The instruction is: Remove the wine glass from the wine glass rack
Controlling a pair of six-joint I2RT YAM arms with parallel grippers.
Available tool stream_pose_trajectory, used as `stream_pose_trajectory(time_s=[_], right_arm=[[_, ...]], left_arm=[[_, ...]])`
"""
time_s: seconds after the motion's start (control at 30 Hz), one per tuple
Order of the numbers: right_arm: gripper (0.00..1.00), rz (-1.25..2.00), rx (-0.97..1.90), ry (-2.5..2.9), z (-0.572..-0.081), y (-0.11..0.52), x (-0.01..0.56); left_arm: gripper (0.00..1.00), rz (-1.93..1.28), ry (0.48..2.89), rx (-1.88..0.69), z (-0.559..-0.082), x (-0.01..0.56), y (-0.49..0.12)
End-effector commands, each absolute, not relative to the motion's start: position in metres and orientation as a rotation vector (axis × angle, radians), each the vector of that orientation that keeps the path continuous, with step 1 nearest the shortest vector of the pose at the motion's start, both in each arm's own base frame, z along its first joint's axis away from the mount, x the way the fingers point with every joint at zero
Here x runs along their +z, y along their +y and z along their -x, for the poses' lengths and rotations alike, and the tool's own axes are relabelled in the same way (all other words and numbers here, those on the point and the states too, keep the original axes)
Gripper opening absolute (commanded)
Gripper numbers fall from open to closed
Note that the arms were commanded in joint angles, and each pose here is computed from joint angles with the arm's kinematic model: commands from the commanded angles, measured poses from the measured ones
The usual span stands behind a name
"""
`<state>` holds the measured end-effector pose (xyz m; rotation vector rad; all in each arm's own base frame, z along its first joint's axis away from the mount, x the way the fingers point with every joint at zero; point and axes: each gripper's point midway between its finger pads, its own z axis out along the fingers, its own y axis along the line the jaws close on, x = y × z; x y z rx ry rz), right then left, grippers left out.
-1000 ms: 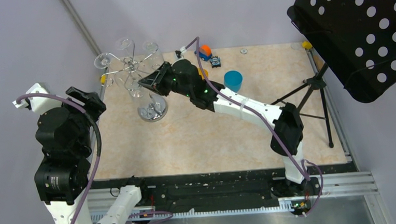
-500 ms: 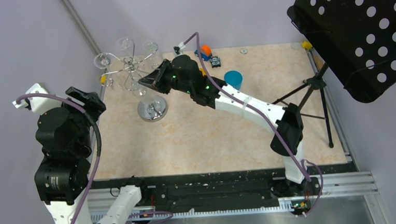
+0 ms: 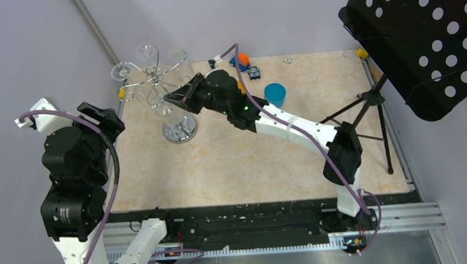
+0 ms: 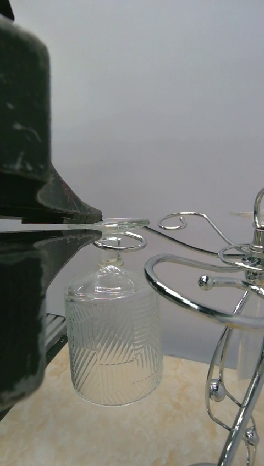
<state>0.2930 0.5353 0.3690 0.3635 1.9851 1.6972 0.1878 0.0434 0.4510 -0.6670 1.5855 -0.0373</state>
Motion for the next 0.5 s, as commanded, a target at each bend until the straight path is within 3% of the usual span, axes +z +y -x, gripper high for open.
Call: stream_pose_trajectory(time_s=[0.0,0.47], right_arm=[[0.00,-0.331,1.944,1.779,-0.265,0.520,0.453],[0.00,-0.280,2.066,1.731,-0.257,0.536,0.463]], left_arm=[[0.69,0.665,1.537,-0.035,-0.186,0.465,0.047],[0.69,0.657,1.573,-0.078,-0.198,0.457,0.038]])
